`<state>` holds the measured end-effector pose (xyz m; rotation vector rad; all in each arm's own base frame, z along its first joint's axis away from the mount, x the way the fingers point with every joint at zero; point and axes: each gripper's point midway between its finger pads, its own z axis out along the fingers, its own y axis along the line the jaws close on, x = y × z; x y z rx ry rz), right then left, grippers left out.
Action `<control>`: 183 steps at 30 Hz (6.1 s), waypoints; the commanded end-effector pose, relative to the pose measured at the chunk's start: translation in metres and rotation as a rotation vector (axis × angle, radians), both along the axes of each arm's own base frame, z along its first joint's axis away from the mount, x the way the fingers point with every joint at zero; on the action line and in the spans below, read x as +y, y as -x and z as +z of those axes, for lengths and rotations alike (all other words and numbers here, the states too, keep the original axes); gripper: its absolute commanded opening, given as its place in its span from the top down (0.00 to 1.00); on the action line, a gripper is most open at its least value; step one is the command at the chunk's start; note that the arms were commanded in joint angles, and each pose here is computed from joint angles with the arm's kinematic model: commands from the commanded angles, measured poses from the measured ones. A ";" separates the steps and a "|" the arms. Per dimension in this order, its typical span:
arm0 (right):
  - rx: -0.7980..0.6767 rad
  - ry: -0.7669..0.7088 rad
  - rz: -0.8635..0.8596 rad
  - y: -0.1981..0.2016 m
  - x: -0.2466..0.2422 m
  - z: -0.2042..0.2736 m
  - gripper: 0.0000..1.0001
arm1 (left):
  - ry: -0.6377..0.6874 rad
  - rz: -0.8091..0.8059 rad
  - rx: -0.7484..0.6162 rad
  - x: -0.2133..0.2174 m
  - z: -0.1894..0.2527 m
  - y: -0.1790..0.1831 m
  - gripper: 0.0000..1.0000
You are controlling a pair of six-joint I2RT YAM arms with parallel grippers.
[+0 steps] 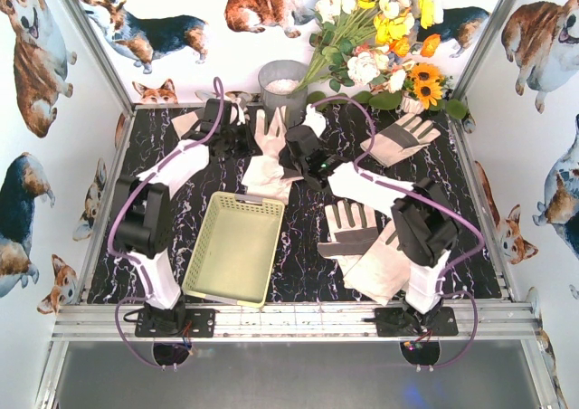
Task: Put the gloves into the storage basket
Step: Pair the glove with the glove.
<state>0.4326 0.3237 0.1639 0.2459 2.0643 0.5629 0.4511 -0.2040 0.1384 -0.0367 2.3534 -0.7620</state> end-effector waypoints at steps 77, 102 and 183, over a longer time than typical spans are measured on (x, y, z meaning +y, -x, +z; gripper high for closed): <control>0.145 0.068 0.034 -0.029 0.009 -0.122 1.00 | -0.118 0.120 0.168 0.044 -0.100 -0.029 1.00; 0.111 0.063 0.061 -0.034 0.018 -0.120 1.00 | -0.193 0.143 0.141 0.064 -0.102 -0.029 1.00; 0.093 0.071 0.195 -0.124 0.010 -0.083 0.79 | -0.104 -0.158 0.300 0.021 -0.146 0.006 0.85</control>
